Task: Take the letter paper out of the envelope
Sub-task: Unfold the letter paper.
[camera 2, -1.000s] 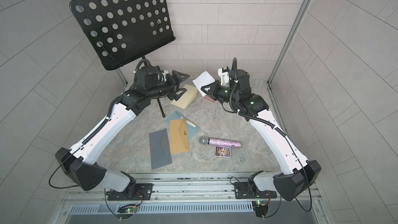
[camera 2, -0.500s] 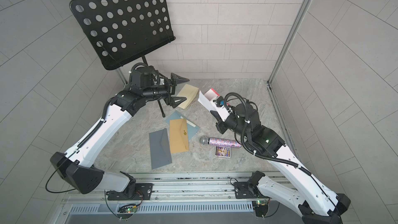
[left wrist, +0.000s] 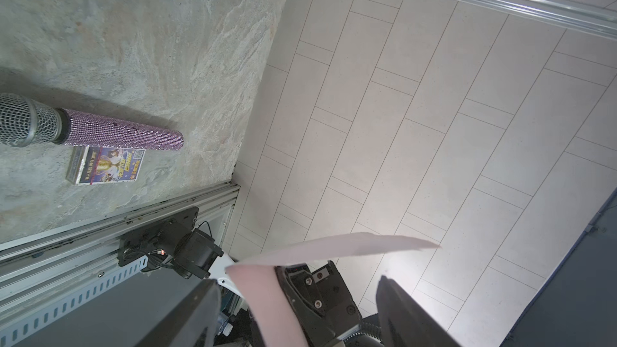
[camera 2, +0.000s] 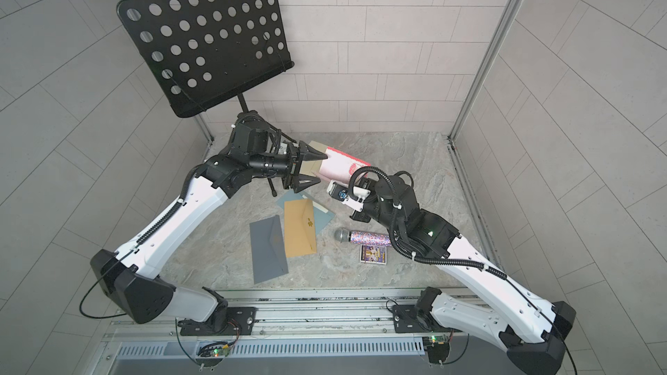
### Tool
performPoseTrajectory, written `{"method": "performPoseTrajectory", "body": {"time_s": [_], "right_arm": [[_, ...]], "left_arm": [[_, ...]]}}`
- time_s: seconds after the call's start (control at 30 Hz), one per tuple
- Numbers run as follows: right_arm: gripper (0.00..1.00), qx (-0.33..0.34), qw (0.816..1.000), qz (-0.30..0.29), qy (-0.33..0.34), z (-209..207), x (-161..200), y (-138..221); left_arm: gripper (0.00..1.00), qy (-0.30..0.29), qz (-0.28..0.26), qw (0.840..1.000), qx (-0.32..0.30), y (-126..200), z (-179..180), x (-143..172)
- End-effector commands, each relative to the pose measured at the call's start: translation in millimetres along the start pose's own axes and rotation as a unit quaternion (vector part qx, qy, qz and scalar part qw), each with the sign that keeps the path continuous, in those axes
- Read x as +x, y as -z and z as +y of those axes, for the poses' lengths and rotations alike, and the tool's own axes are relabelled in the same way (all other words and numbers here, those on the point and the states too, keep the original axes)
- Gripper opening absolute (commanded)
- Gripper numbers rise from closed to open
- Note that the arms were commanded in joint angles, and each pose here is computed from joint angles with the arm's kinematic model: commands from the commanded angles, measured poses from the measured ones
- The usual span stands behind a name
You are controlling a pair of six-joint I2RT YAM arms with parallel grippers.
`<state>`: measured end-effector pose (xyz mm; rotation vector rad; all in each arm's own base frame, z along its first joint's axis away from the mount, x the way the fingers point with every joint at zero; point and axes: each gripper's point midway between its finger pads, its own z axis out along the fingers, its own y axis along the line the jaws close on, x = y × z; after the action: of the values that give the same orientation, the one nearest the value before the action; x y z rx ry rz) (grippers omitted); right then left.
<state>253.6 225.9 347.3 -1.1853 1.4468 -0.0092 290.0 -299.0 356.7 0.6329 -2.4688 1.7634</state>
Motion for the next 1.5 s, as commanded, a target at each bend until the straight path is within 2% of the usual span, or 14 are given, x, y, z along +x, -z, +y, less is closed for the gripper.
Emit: {"method": "performPoseTrajectory", "body": {"time_s": [0.0, 0.23, 0.4, 0.7, 0.87, 0.97, 1.07, 1.1, 1.27, 1.4, 1.47], "right_arm": [[0.0, 0.02, 0.999, -0.028, 0.016, -13, -19, 7], [0.0, 0.016, 0.999, -0.043, 0.021, -13, -28, 9], [0.0, 0.018, 0.998, -0.048, 0.023, -12, -30, 7], [0.0, 0.014, 0.999, -0.04, 0.027, -5, -24, 0], [0.0, 0.007, 0.999, -0.041, 0.028, 1, -26, -3], [0.0, 0.002, 0.999, -0.038, 0.015, 2, -26, -4], [0.0, -0.02, 0.999, -0.02, -0.026, 5, -27, -7], [0.05, -0.019, 0.999, -0.013, -0.045, 3, -28, -7], [0.55, 0.0, 0.986, 0.008, -0.167, -8, -25, 2], [0.73, -0.012, 0.963, 0.002, -0.269, -6, -24, 22], [0.83, -0.016, 0.945, -0.001, -0.326, -9, -23, 36]], "left_arm": [[0.78, -0.006, 0.016, 1.0, -0.01, 5, 8, 10], [0.64, -0.003, 0.014, 1.0, -0.003, -2, 10, 4], [0.46, -0.003, 0.011, 1.0, 0.007, -3, 7, 2], [0.28, 0.004, 0.006, 1.0, 0.023, 0, 3, 4], [0.01, 0.005, -0.005, 0.999, 0.05, 1, -7, 0], [0.0, 0.001, -0.005, 0.997, 0.073, 1, -18, -1], [0.0, -0.018, -0.014, 0.995, 0.092, 5, -33, -3], [0.0, -0.023, -0.022, 0.995, 0.099, 7, -37, -5], [0.0, -0.064, -0.096, 0.987, 0.114, 24, -48, -31], [0.0, -0.107, -0.17, 0.97, 0.134, 41, -55, -56], [0.0, -0.134, -0.2, 0.962, 0.129, 49, -55, -63]]}}
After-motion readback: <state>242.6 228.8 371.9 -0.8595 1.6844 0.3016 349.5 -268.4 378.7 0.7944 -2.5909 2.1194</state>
